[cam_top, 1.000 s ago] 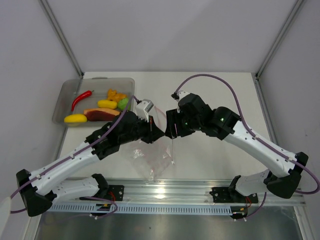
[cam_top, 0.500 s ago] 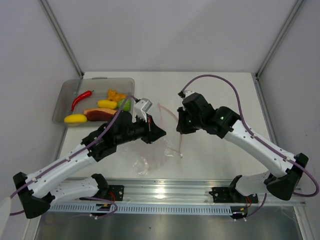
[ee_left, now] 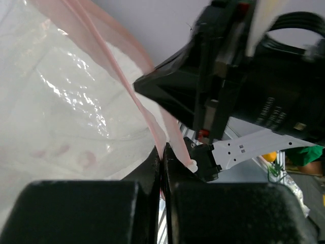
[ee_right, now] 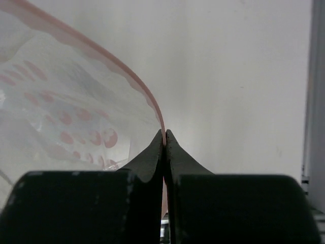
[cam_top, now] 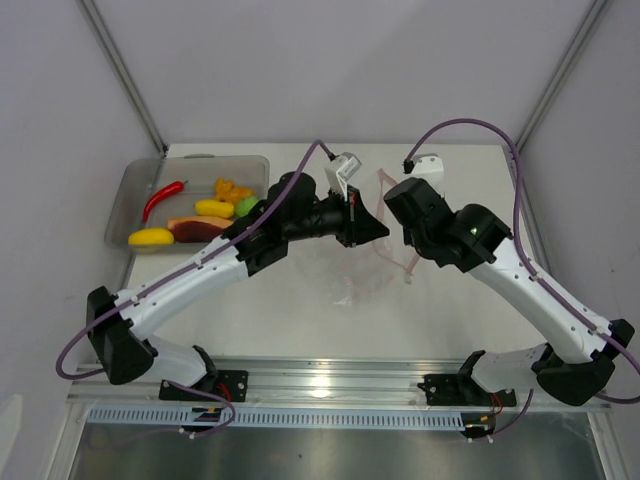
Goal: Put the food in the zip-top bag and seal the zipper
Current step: Open the zipper of the food storage bag.
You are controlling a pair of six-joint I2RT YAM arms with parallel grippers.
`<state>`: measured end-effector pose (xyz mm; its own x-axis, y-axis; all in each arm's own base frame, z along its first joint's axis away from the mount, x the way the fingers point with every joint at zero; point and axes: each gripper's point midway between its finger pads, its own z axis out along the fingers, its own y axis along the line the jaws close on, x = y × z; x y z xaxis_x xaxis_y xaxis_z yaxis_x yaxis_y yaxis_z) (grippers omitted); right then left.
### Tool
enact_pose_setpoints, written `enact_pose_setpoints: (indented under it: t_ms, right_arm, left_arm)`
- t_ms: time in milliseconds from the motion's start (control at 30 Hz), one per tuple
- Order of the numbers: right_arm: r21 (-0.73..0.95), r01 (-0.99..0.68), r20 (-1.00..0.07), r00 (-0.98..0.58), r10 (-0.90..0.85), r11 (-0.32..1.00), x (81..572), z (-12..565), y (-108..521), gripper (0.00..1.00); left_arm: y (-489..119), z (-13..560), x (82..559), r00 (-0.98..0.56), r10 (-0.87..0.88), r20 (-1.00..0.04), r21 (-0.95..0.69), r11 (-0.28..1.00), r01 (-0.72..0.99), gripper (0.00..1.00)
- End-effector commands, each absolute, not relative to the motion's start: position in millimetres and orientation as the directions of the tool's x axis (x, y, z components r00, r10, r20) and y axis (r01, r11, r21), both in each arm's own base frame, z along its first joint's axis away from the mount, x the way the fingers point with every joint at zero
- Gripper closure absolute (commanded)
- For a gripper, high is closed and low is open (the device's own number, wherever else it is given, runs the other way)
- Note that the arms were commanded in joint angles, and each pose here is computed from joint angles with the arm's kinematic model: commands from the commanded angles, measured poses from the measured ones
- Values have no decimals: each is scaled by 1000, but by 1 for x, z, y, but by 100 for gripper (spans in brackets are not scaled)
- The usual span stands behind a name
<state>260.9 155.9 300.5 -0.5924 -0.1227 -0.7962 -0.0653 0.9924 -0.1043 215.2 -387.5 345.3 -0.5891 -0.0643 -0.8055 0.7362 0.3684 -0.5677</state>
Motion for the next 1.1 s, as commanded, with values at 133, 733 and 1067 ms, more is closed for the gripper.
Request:
enact_pose_setpoints:
  t_ms: [133, 733, 1067]
  right_arm:
    - [-306, 65, -821, -523, -229, 950, 264, 319, 125, 100]
    - [-121, -308, -719, -628, -297, 944, 250, 219, 254, 100]
    - [-70, -322, -708, -651, -274, 944, 265, 215, 256, 100]
  left_arm:
    - [-383, 314, 222, -658, -102, -747, -656, 279, 701, 99]
    - [-310, 202, 242, -752, -94, -652, -642, 597, 482, 91]
    - [-293, 195, 252, -733, -112, -670, -613, 641, 462, 83]
